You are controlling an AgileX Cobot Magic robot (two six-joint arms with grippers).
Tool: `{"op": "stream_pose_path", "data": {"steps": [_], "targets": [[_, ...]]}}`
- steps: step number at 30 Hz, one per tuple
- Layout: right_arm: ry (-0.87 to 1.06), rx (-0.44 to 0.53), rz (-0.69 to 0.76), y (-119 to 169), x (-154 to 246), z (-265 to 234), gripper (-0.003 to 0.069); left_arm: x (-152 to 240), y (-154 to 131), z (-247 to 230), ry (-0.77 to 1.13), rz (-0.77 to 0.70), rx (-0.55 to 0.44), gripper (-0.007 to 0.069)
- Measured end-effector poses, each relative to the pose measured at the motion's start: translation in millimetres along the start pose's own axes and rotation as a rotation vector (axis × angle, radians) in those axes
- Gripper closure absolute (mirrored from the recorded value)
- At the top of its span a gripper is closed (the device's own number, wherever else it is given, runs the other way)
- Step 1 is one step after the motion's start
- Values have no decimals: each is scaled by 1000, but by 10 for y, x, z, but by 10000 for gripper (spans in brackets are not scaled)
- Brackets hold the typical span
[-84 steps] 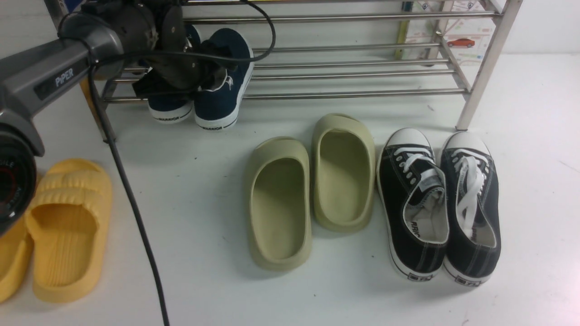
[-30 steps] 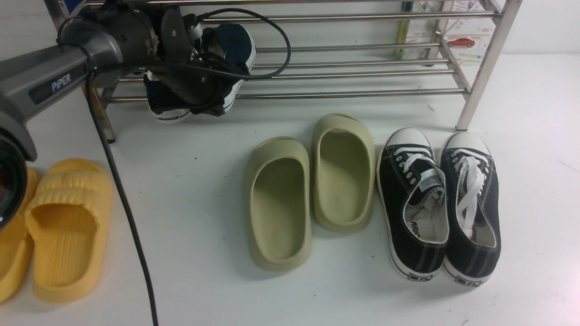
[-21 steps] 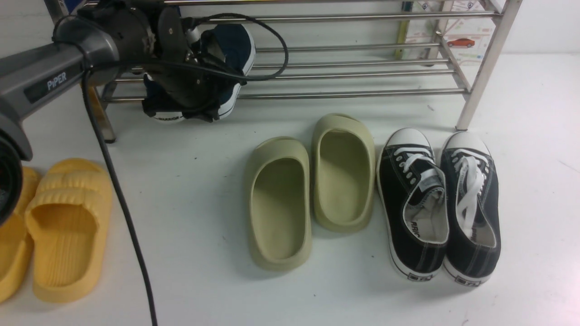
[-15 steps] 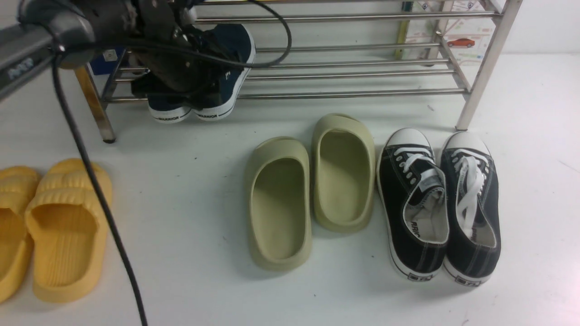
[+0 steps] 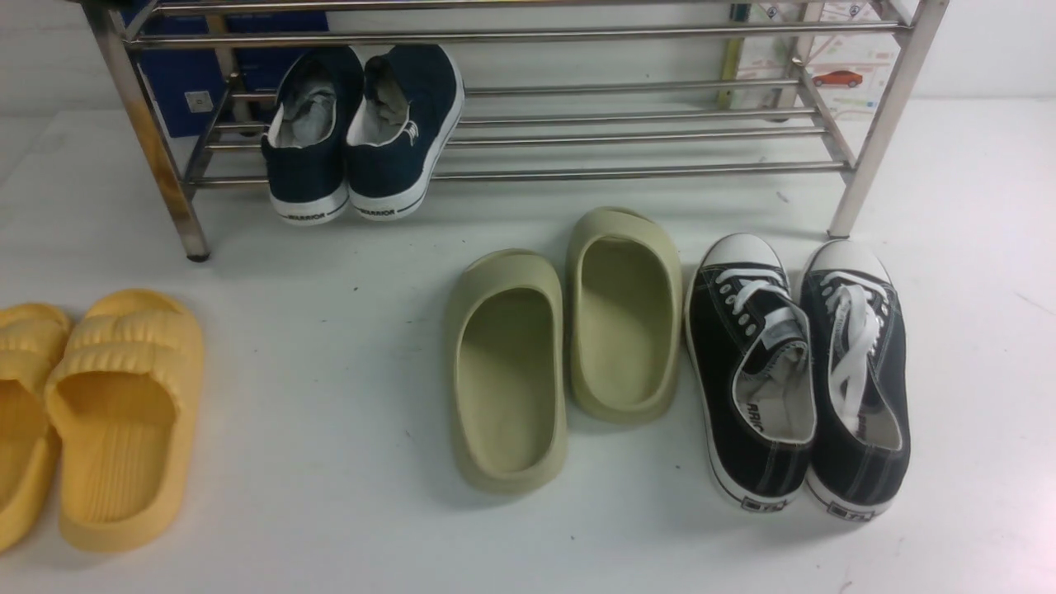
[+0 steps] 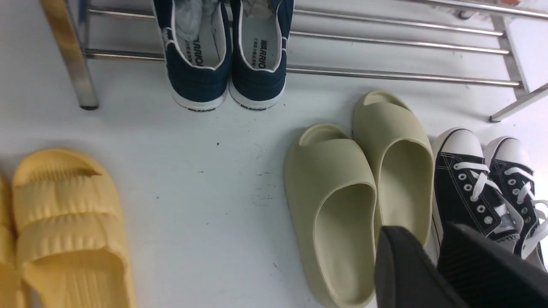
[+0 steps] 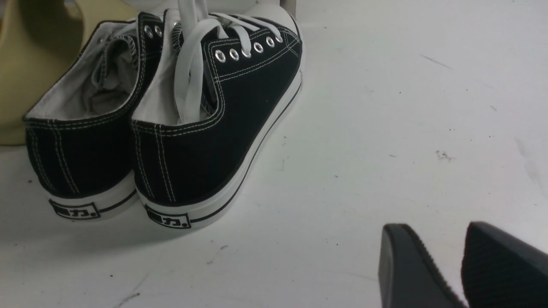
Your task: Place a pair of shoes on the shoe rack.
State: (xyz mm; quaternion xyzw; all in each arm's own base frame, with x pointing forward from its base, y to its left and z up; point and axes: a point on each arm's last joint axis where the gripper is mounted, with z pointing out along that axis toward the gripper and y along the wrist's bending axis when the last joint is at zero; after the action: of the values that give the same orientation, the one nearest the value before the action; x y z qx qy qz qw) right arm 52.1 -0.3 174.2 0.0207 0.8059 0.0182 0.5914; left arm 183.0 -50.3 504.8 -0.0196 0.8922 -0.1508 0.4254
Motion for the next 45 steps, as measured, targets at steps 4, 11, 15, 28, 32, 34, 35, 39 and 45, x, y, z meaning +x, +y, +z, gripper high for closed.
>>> {"op": "stream_pose_path", "data": {"steps": [4,11,15,28,32,34,35,39,45], "targets": [[0,0,0,0,0,0,420,500,142,-491,-53,8,2,598],[0,0,0,0,0,0,420,1593,485,-762,-216,-32,52,638],[0,0,0,0,0,0,420,2246,724,-575,-302,-132,84,638],[0,0,0,0,0,0,420,2646,896,-117,-255,-161,56,638],[0,0,0,0,0,0,420,2567,901,-103,-363,-133,63,638],[0,0,0,0,0,0,420,2519,910,-87,-439,-103,61,638],[0,0,0,0,0,0,420,2514,912,-77,-453,-97,61,638],[0,0,0,0,0,0,420,2600,958,164,-498,-59,68,638],[0,0,0,0,0,0,420,3172,1157,745,-348,10,30,638]]}}
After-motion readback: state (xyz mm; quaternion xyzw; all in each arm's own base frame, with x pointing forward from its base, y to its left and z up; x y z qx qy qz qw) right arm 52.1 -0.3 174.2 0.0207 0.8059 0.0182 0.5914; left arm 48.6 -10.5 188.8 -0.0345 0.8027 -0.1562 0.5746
